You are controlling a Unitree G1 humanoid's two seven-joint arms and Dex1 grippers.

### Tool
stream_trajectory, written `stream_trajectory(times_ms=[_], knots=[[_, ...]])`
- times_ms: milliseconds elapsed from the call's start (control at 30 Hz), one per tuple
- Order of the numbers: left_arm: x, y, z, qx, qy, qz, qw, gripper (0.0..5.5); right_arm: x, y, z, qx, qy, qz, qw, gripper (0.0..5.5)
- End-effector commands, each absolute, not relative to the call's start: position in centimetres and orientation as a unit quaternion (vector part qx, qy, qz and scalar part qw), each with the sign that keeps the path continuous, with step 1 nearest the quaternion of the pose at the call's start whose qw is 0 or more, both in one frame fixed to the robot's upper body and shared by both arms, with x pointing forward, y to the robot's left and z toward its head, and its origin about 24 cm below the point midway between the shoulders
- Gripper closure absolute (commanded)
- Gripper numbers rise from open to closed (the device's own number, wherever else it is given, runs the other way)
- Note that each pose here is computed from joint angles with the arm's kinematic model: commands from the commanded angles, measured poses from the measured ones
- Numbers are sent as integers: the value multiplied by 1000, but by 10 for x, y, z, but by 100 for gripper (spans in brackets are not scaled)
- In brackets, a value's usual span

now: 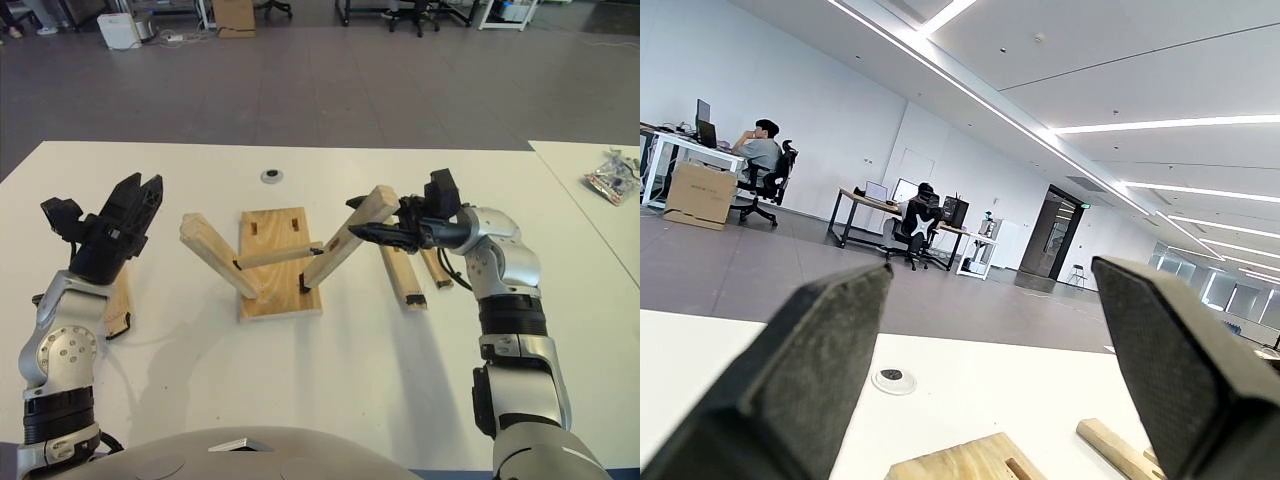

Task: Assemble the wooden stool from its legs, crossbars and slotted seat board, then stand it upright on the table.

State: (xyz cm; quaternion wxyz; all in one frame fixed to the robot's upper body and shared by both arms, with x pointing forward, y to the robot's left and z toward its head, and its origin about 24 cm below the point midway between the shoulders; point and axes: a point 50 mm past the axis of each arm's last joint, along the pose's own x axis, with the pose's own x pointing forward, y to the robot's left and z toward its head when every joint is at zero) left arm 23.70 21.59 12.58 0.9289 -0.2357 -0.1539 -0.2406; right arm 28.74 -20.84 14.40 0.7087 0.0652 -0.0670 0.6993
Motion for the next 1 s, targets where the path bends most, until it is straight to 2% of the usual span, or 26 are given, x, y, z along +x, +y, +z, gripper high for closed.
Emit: stream_trajectory(times_ms=[33,400,633,867,1000], knots=[[234,213,126,-240,-159,-241,927,184,296,-204,149,33,-52,708,703,343],[228,203,119,-259,-166,-230,924,184,301,-192,147,-6,30,751,660,343],[224,195,117,-262,-164,-220,925,184,308,-183,140,-11,46,757,652,343],[211,156,120,-283,-142,-230,920,184,294,-187,120,-16,56,762,645,343],[210,153,116,-290,-139,-220,921,184,291,-187,117,-16,47,763,645,343]])
